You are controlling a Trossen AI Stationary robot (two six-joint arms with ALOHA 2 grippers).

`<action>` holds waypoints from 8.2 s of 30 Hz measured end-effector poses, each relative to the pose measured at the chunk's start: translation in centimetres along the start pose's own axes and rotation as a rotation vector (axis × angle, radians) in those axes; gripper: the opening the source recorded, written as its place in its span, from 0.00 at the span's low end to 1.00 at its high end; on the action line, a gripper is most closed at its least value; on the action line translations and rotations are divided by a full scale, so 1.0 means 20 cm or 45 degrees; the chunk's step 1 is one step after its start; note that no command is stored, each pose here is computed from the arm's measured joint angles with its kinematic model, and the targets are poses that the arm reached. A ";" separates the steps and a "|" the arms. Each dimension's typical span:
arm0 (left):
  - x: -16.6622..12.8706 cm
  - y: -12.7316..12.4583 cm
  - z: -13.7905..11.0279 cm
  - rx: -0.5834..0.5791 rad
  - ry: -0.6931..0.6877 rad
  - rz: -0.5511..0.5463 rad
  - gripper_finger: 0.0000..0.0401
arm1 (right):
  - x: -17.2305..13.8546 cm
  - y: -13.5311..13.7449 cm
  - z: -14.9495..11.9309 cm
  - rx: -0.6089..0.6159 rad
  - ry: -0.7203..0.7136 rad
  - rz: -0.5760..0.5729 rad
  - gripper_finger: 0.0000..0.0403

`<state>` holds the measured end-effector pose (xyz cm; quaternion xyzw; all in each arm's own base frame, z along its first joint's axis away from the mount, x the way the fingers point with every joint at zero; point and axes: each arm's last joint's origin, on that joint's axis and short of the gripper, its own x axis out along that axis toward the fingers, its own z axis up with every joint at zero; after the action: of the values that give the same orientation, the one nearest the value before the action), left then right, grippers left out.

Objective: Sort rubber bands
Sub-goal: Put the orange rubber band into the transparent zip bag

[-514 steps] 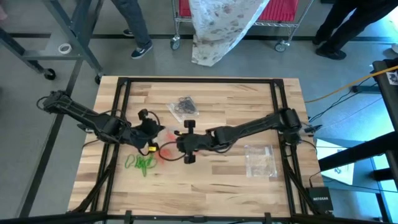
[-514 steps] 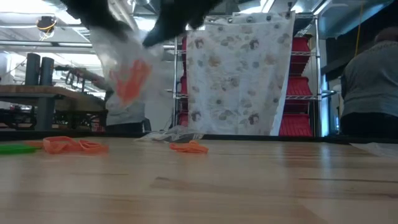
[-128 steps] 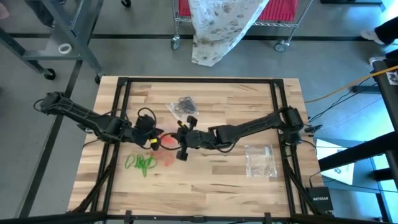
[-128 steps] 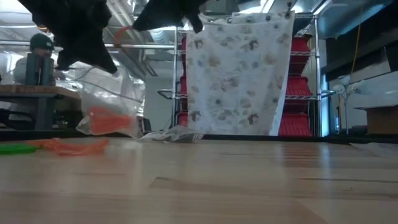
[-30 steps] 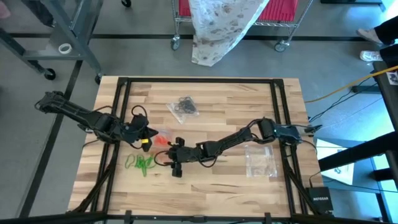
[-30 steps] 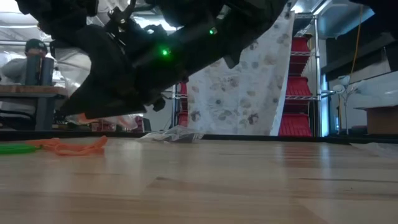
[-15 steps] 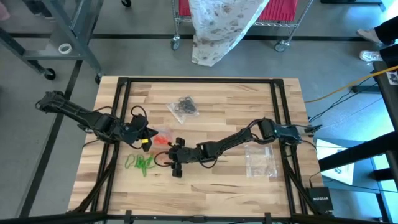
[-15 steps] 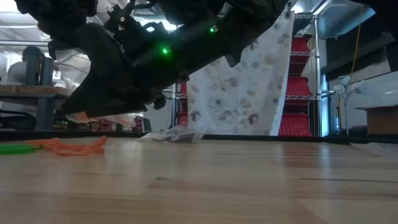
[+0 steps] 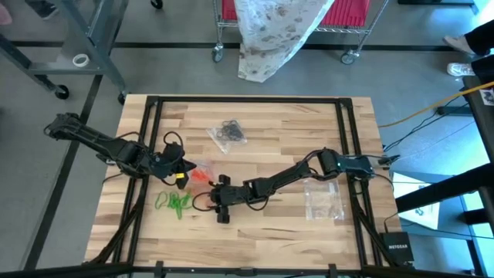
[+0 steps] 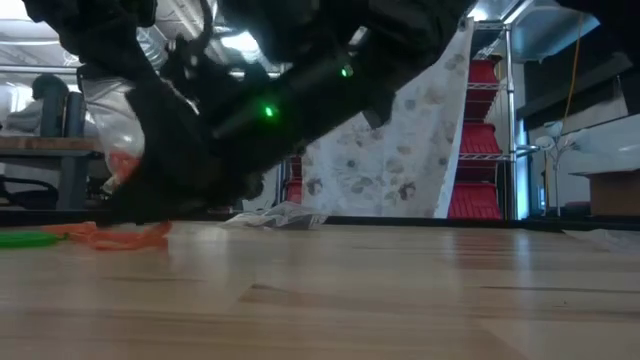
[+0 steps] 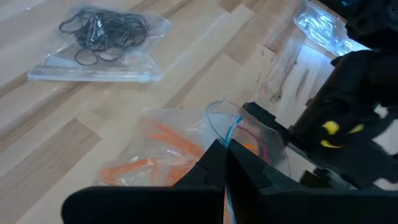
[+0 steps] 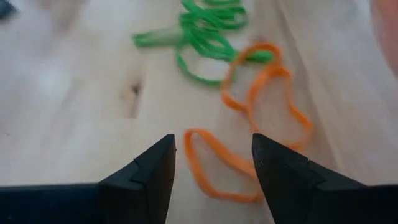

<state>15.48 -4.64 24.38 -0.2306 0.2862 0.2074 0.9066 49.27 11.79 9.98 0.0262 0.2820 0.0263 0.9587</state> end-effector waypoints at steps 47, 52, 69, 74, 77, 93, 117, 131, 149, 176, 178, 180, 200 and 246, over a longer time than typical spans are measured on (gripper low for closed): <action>0.07 -0.08 0.02 -0.014 -0.063 -0.077 0.00 | -0.43 -0.10 0.52 0.044 -0.282 -0.069 0.02; 0.07 -0.08 0.01 -0.012 -0.048 -0.076 0.00 | -0.43 -0.12 0.51 0.054 -0.262 -0.107 0.06; 0.05 -0.05 0.00 0.025 0.003 -0.033 0.00 | -0.63 -0.07 0.52 -0.104 0.026 -0.116 0.53; 0.00 -0.02 0.01 0.008 0.023 -0.072 0.00 | -0.64 0.03 0.47 -0.147 0.081 -0.063 0.52; -0.02 0.02 0.02 0.001 0.017 -0.061 0.00 | -0.54 0.06 0.39 -0.169 0.117 -0.056 0.50; -0.04 0.08 0.07 -0.039 -0.112 0.060 0.00 | -0.01 -0.03 0.03 -0.136 -0.068 -0.094 0.45; -0.04 0.07 0.07 -0.067 -0.128 0.046 0.00 | 0.10 -0.23 -0.08 -0.048 -0.014 0.024 0.20; -0.04 0.08 0.07 -0.046 -0.121 0.053 0.00 | -0.16 -0.13 0.18 -0.129 0.030 0.032 0.01; 0.01 0.02 0.04 -0.042 -0.063 0.039 0.00 | -0.56 -0.10 0.56 -0.080 -0.231 -0.242 0.01; 0.05 0.00 0.05 -0.044 -0.095 0.051 0.00 | -0.55 -0.12 0.51 0.008 -0.075 -0.060 0.56; 0.05 0.01 0.06 -0.075 -0.126 0.083 0.00 | -0.51 -0.06 0.48 -0.029 -0.078 -0.019 0.56; 0.05 0.02 0.07 -0.094 -0.151 0.110 0.00 | -0.45 -0.01 0.42 -0.080 -0.059 -0.006 0.55; 0.06 0.03 0.08 -0.112 -0.168 0.141 0.00 | 0.07 -0.07 -0.04 0.015 -0.110 -0.029 0.42; 0.08 0.00 -0.07 -0.083 -0.024 0.006 0.00 | -0.43 0.02 0.55 -0.191 0.081 -0.319 0.01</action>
<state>16.10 -4.96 22.26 -0.2573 0.2715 0.2209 0.9007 48.03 11.25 23.95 -0.0818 0.3105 -0.0719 0.9443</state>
